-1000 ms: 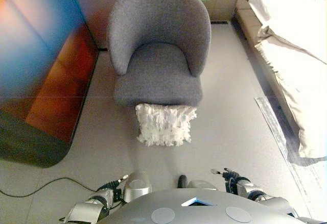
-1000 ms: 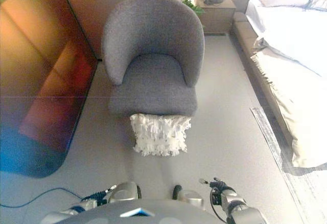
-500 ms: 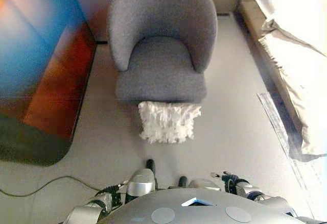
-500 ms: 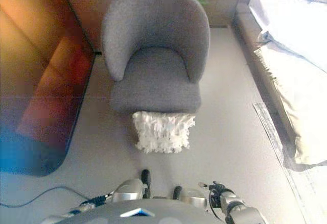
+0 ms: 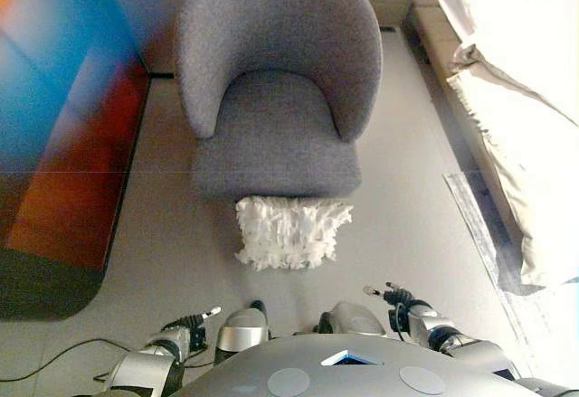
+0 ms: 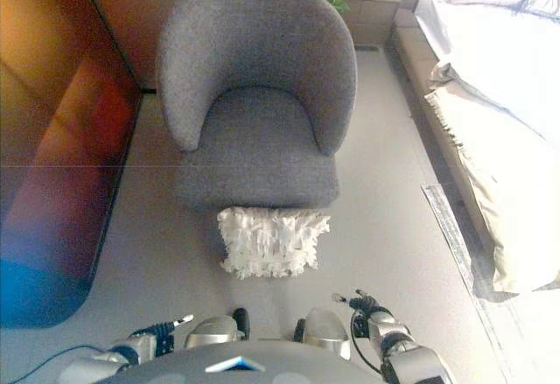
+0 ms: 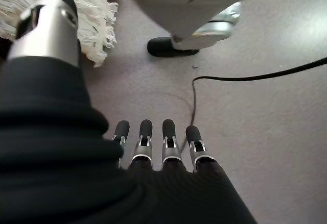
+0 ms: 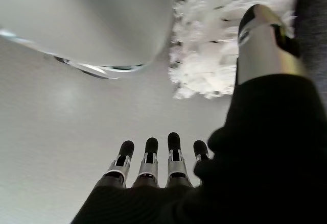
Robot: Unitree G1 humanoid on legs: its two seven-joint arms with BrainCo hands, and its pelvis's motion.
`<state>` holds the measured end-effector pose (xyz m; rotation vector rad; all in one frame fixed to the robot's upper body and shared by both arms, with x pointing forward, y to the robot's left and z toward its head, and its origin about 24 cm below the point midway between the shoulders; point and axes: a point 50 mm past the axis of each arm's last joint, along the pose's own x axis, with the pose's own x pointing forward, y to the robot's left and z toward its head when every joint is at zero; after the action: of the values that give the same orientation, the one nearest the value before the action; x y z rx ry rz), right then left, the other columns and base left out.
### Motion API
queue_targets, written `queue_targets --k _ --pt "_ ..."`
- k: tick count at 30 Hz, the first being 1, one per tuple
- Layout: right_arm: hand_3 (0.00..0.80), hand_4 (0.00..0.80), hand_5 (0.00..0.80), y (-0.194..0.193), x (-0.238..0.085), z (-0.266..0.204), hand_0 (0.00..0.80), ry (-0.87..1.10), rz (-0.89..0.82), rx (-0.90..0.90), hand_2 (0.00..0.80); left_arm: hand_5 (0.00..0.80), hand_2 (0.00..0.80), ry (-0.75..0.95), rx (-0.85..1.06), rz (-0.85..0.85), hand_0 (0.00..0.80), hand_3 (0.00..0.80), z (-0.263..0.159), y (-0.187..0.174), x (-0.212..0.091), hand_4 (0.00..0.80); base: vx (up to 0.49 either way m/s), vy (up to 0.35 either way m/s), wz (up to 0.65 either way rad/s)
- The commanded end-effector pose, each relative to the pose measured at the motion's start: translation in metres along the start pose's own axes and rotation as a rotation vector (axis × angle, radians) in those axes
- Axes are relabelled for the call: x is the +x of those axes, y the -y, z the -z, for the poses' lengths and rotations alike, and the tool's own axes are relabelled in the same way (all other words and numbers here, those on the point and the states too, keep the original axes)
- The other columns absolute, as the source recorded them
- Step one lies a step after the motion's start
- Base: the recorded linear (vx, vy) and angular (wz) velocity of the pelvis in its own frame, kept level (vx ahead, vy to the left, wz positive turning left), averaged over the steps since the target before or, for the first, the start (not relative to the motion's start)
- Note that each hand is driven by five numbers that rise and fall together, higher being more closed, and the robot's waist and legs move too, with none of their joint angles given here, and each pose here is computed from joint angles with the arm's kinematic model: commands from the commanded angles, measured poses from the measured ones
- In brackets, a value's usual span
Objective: Pick up the cushion and take it to the sofa
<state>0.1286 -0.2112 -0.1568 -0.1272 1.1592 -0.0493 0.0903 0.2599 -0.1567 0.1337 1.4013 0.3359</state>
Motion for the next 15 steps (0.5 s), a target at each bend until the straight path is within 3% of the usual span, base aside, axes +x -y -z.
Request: queue_targets --k 1,4,8,15 --pt "0.0 0.0 0.0 0.008 0.001 -0.025 0.0 0.075 0.027 0.02 0.0 0.0 0.0 0.034 0.013 0.001 0.0 0.0 -0.018 0.008 -0.002 0.0 0.005 -0.103 -0.07" --pt "0.0 0.0 0.0 0.007 0.001 -0.018 0.0 0.05 0.017 -0.002 0.0 0.0 0.0 0.081 -0.02 -0.004 0.0 0.0 -0.023 0.013 -0.003 0.0 0.14 -0.098 0.09" --pt "0.0 0.0 0.0 0.012 0.0 -0.01 0.0 0.04 0.041 -0.029 0.0 0.0 0.0 0.16 -0.054 -0.006 0.0 0.0 -0.035 0.021 -0.005 0.0 0.148 -0.095 0.48" --pt "0.0 0.0 0.0 0.019 -0.006 -0.112 0.0 0.359 0.18 -0.047 0.0 0.0 0.0 0.442 -0.109 -0.064 0.0 0.0 -0.111 0.028 -0.026 0.0 -0.17 -0.029 0.15"
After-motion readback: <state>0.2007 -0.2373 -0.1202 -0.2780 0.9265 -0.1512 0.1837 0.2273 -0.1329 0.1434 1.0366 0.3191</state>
